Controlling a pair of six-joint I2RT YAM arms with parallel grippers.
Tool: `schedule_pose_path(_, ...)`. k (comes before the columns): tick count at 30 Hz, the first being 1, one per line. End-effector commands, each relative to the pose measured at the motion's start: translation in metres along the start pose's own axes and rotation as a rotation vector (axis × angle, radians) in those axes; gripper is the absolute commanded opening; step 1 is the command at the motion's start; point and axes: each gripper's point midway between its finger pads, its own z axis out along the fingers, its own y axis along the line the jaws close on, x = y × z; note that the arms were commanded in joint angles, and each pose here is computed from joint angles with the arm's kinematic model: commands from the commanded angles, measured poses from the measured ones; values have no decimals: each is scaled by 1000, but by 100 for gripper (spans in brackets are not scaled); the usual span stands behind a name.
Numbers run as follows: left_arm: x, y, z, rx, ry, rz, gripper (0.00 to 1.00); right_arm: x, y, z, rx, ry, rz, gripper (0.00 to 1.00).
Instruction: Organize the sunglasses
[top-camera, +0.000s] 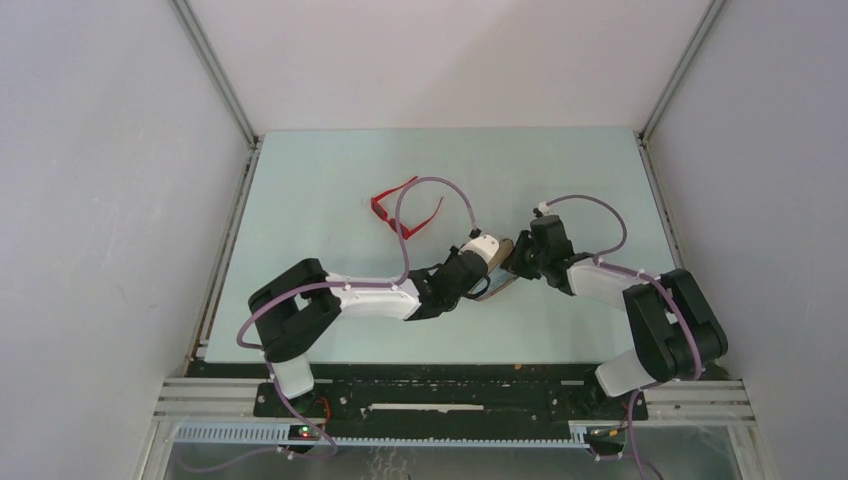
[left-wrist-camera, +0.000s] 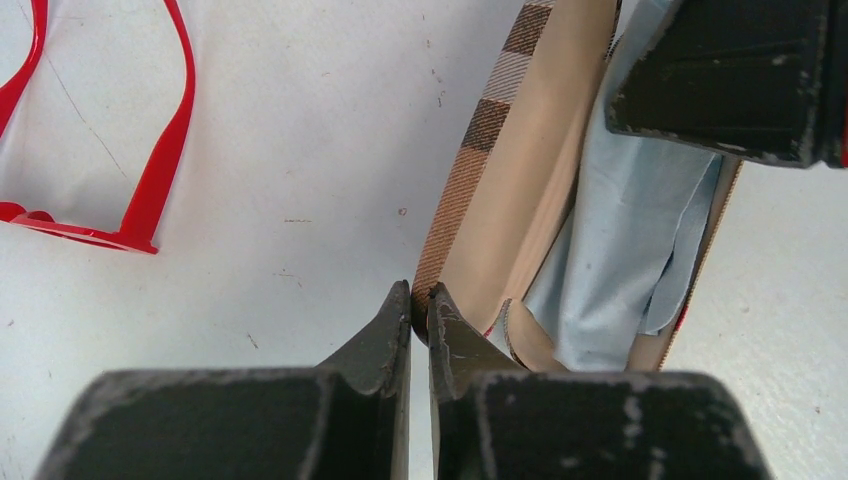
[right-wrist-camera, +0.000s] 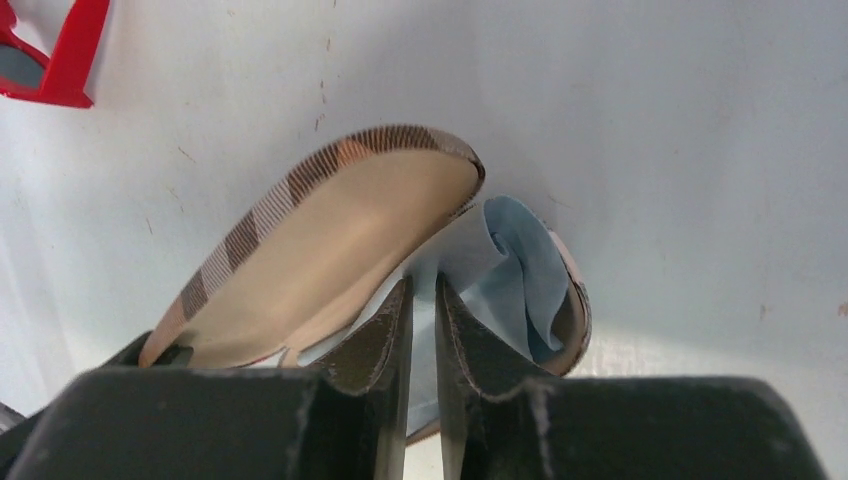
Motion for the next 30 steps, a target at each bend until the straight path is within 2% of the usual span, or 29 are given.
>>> schedule_pose_path(1, -14, -2, -3, -8, -40, -7, 0, -17, 7, 7, 15, -34, 10, 21)
schedule_pose_path(6, -14, 0, -3, -21, -43, -9, 0, -13, -1, 10, 68, -6, 25, 20)
schedule_pose_path(13, -13, 0, -3, -28, -40, -12, 0, -17, 14, -9, 15, -7, 3, 21)
schedule_pose_path(21, -12, 1, -2, -34, -37, -11, 0, -49, 29, -46, -44, -127, -3, 25)
schedule_pose_path(30, -12, 1, -2, -35, -37, -12, 0, -57, 11, -22, 11, -112, 42, 19)
